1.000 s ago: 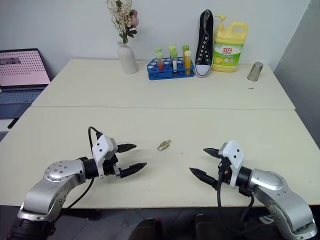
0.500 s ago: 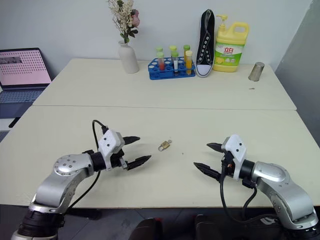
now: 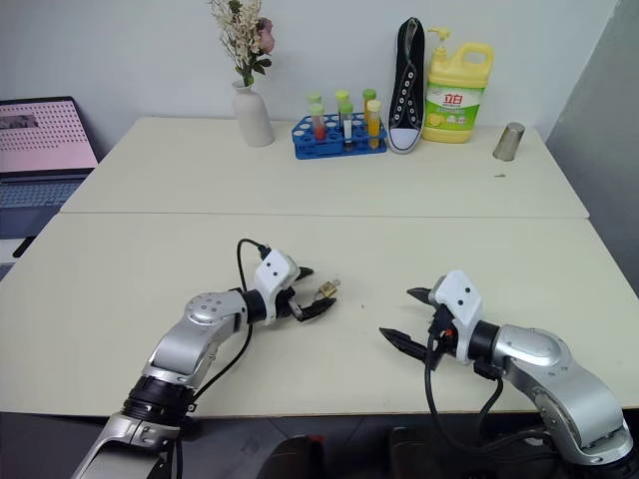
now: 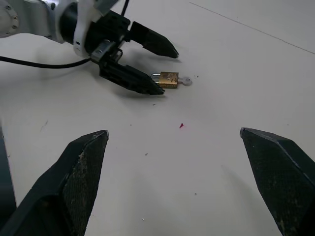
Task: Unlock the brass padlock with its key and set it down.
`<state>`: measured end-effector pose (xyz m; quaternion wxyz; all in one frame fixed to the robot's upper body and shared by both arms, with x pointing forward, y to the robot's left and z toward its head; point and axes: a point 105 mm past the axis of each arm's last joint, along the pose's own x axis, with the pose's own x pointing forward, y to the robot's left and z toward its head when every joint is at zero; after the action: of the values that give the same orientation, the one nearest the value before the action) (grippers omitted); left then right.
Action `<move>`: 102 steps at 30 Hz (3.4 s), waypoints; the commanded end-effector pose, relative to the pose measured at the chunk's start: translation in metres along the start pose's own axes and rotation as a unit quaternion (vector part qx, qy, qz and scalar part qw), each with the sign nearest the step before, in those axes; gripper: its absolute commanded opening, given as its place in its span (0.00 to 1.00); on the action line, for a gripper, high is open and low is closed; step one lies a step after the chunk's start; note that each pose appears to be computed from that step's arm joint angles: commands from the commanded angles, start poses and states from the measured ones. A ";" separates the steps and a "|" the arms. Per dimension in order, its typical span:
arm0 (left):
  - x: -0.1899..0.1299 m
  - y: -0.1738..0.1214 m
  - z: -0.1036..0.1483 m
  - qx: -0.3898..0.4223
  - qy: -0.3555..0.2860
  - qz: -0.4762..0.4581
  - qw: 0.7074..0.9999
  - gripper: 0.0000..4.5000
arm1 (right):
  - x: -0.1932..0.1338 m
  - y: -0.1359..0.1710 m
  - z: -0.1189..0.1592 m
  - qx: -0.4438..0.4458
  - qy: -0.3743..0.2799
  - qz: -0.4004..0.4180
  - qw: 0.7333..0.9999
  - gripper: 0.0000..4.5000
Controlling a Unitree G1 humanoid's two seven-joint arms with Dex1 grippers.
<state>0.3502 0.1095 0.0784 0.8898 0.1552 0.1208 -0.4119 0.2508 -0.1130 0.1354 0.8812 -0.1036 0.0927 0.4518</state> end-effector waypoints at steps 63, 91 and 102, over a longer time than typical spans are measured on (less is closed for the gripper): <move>-0.041 -0.067 0.084 0.613 -0.300 -0.138 0.718 0.22 | 0.020 0.020 0.035 0.118 -0.069 0.112 0.984 0.96; -0.039 -0.069 0.084 0.608 -0.297 -0.127 0.725 0.22 | 0.015 0.021 0.041 0.130 -0.054 0.163 0.976 0.00; -0.039 -0.070 0.082 0.607 -0.295 -0.129 0.727 0.22 | 0.015 0.017 0.036 0.128 -0.054 0.139 0.980 0.47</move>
<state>0.2810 0.0640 0.1467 0.5387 0.5146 -0.3867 -0.5435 0.2504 -0.0834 0.1559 0.8194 0.0589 0.1367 0.5536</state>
